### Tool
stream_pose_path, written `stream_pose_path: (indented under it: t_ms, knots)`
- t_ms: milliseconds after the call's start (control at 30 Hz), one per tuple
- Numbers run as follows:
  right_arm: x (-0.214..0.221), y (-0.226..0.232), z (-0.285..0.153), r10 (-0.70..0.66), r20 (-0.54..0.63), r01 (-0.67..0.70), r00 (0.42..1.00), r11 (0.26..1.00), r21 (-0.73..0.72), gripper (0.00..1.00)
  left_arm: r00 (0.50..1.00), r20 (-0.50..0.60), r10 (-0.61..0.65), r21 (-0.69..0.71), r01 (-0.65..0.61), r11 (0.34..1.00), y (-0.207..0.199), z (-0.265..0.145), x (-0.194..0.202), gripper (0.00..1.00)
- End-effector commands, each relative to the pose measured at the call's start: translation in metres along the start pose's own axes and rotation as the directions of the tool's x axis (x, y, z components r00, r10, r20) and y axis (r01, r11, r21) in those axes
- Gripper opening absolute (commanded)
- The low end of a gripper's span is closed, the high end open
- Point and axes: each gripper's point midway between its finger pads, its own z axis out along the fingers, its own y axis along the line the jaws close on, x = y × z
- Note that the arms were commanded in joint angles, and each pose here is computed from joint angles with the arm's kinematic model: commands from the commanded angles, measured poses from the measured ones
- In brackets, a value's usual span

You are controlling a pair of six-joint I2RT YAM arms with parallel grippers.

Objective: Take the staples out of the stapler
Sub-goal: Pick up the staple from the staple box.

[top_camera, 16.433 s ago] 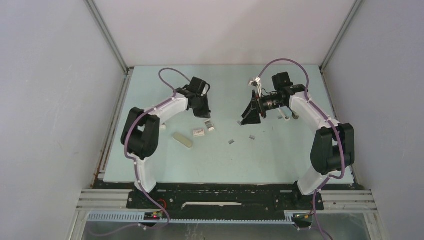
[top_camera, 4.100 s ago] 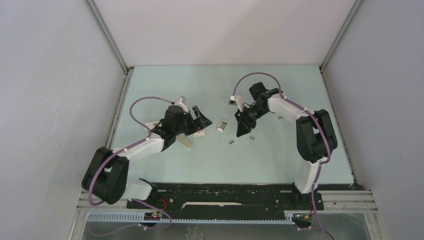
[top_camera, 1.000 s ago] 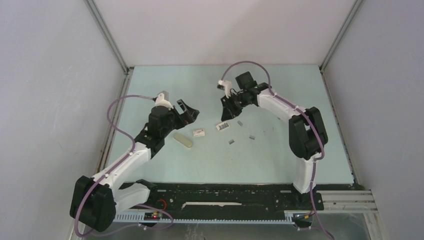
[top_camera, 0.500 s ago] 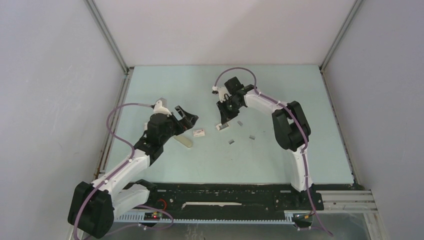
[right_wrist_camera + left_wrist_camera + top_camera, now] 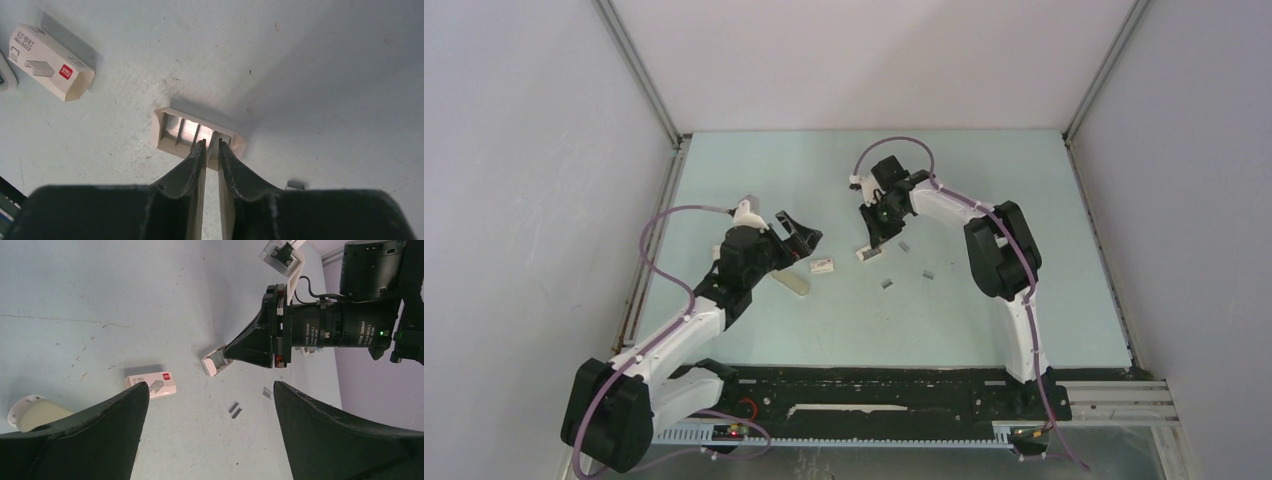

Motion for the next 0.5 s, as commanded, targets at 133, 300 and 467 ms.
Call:
stream_pose_path:
  t_ms: [133,300,467]
  knots:
    - [-0.0090,0.0025,0.0017,-0.002,0.010,0.002,1.000,1.000,0.005,0.22,1.000,0.010,-0.016,0.024,0.016,1.000,-0.0010,-0.0006,0.0020,1.00]
    - [-0.0067,0.0020,0.0043,-0.002,-0.001,0.002,1.000,1.000,0.005,0.22,1.000,0.013,-0.017,0.024,0.017,1.000,-0.0007,-0.0014,0.0017,1.00]
    - [-0.0054,0.0023,0.0069,-0.004,-0.008,0.004,1.000,1.000,0.005,0.18,1.000,0.017,-0.020,0.021,0.019,1.000,0.0003,-0.0029,0.0017,1.00]
